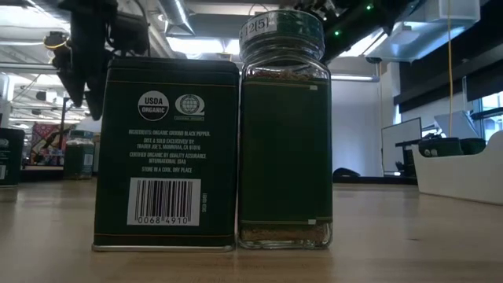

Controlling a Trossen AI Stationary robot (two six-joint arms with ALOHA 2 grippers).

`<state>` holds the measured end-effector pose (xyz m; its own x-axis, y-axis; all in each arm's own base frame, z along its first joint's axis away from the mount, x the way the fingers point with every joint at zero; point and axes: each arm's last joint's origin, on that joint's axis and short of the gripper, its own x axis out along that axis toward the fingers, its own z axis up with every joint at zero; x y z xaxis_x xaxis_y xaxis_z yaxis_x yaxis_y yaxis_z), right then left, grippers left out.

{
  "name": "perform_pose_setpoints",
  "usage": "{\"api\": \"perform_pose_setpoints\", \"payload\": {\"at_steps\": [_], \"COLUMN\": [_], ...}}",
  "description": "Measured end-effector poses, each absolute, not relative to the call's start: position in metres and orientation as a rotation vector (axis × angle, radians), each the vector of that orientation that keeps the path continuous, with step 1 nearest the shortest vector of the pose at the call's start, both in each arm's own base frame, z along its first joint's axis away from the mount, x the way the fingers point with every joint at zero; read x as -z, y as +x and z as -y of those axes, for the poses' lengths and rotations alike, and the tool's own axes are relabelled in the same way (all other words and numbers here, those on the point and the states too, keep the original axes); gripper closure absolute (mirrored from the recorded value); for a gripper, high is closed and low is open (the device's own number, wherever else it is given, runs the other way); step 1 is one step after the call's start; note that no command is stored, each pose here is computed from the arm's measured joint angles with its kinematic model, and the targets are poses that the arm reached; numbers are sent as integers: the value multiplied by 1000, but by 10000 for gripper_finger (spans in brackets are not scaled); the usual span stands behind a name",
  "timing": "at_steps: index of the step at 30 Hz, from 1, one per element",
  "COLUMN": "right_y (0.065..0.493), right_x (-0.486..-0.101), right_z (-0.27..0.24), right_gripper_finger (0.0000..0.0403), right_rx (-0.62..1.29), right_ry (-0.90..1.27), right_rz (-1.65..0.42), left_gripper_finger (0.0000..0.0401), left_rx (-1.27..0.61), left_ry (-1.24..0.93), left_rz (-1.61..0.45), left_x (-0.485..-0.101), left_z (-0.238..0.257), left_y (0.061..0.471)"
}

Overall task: Sort spices by type
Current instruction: Put the top left green seasoning bottle into the bottom black bin

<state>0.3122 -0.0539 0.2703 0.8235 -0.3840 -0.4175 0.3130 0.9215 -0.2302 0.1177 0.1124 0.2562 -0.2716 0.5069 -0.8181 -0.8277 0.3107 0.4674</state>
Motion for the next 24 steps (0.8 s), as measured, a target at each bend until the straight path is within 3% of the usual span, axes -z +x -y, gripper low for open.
{"api": "perform_pose_setpoints", "payload": {"at_steps": [11,24], "right_y": [331,330], "right_x": [-269,-261], "right_z": [52,40], "right_gripper_finger": [114,114], "right_rx": [223,178], "right_ry": [-207,-172], "right_rz": [-338,-406], "left_gripper_finger": [47,47], "left_rx": [-1229,-1394], "left_ry": [-400,-378], "left_rz": [-1367,-1351], "left_x": [-253,-252], "left_z": [-120,-141], "left_y": [113,102]}}
